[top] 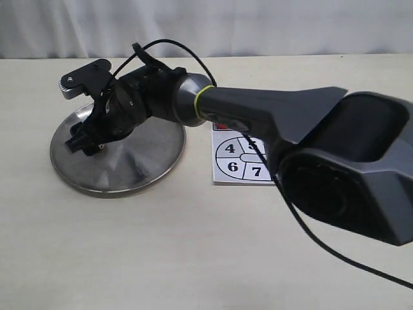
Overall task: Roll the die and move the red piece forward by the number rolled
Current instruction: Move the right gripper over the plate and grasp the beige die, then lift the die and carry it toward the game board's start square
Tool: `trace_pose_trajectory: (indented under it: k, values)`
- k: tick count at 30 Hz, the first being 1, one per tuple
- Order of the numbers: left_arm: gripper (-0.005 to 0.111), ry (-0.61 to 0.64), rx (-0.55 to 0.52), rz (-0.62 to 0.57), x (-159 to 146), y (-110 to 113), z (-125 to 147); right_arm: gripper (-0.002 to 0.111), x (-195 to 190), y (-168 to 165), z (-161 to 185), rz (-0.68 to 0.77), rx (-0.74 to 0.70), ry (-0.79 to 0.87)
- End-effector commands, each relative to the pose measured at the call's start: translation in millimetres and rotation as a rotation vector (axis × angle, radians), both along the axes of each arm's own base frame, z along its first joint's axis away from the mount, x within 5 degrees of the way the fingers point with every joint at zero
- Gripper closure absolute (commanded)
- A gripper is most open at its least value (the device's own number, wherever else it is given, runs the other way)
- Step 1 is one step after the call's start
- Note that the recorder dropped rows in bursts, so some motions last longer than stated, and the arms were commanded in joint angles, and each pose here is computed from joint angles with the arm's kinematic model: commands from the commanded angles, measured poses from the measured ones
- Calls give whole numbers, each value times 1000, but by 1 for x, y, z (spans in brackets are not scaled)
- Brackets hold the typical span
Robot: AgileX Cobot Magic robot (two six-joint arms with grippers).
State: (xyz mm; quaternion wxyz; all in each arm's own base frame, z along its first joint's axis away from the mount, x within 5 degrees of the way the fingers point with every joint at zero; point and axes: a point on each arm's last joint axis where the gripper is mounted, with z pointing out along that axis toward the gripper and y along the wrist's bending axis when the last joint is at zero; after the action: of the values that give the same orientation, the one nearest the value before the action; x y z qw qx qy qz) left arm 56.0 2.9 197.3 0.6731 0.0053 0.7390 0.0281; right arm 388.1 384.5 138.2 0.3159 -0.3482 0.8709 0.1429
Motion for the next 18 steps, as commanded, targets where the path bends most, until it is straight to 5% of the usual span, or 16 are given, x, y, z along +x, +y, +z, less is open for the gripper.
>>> trace_pose_trajectory:
  k: [1, 8, 16, 18]
  values:
    - [107, -8, -3, -10, 0, -1, 0, 32, 10, 13, -10, 7, 26, -21]
    - [107, -8, -3, -10, 0, -1, 0, 36, 19, 23, -39, 81, -17, -72]
    - [107, -8, -3, -10, 0, -1, 0, 104, 15, 17, -15, 120, -117, -39]
    - [107, -8, -3, -10, 0, -1, 0, 104, 15, 11, 12, 126, -163, -39]
